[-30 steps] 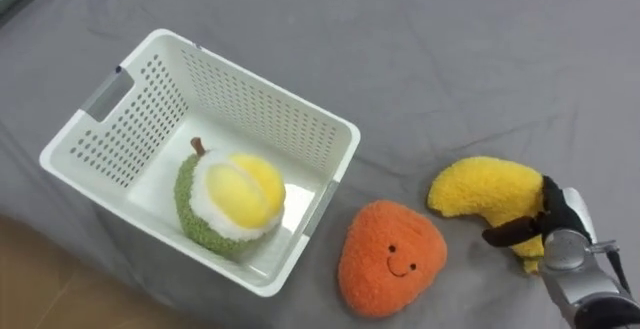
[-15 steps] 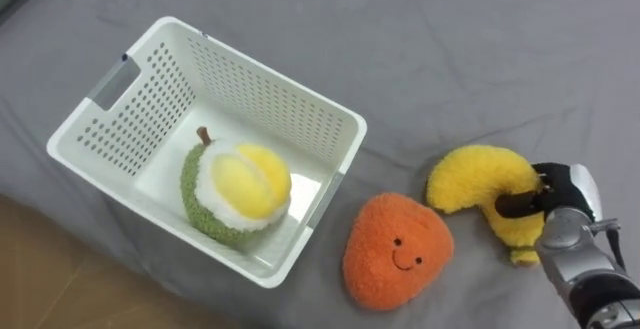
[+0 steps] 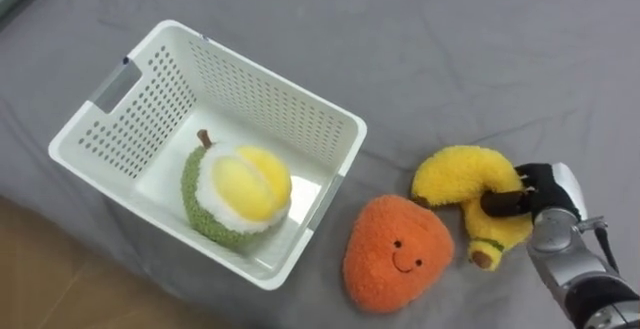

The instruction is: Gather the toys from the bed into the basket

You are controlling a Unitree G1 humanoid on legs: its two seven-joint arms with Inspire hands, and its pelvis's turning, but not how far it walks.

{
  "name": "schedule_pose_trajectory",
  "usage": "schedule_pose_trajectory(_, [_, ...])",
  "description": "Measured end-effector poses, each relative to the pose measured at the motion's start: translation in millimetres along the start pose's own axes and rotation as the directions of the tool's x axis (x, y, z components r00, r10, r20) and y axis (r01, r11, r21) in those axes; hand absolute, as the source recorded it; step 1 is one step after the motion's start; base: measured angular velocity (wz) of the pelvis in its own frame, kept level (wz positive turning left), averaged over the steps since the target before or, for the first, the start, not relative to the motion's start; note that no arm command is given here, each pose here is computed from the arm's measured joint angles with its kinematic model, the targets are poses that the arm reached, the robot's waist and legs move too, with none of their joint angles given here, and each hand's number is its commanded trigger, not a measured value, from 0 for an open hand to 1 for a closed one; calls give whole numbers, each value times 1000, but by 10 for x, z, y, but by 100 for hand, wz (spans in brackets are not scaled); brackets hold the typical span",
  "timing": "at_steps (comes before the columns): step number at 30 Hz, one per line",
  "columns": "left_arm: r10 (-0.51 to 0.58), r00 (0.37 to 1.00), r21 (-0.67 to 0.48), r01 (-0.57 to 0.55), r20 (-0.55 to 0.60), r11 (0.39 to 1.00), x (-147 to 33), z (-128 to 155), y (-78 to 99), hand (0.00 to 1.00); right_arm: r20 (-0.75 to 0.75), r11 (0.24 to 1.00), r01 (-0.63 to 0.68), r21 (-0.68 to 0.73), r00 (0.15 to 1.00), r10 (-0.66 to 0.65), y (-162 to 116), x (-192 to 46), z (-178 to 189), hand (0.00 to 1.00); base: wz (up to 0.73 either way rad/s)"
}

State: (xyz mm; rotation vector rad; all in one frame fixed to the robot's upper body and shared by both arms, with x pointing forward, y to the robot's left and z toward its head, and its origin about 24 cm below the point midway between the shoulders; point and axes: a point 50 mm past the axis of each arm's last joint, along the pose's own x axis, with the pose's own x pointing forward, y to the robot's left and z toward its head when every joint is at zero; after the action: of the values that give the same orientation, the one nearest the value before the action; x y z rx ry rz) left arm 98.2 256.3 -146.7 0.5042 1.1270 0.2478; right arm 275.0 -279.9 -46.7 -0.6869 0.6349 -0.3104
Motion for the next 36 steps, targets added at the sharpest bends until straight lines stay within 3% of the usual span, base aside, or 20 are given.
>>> schedule_pose_trajectory(7, [9,999,-20,-10,-35,1000,-33,-163,21,0,33,997,-14,70,999,12,-20,-35,6,100,0])
schedule_pose_trajectory(16, [32,998,-79,-37,-60,996,-85,-334,77,0,222,995,-15,99,975,-7,-56,-154,281,100,-6])
schedule_pose_trajectory(22, [50,995,-67,-56,-88,996,-122,-442,64,0,441,997,-13,77,897,-22,-98,-421,601,100,-14])
schedule_pose_trajectory(36, [94,991,-97,-103,-93,990,-161,-492,107,0,619,988,-37,147,783,-63,-198,-713,999,100,-1])
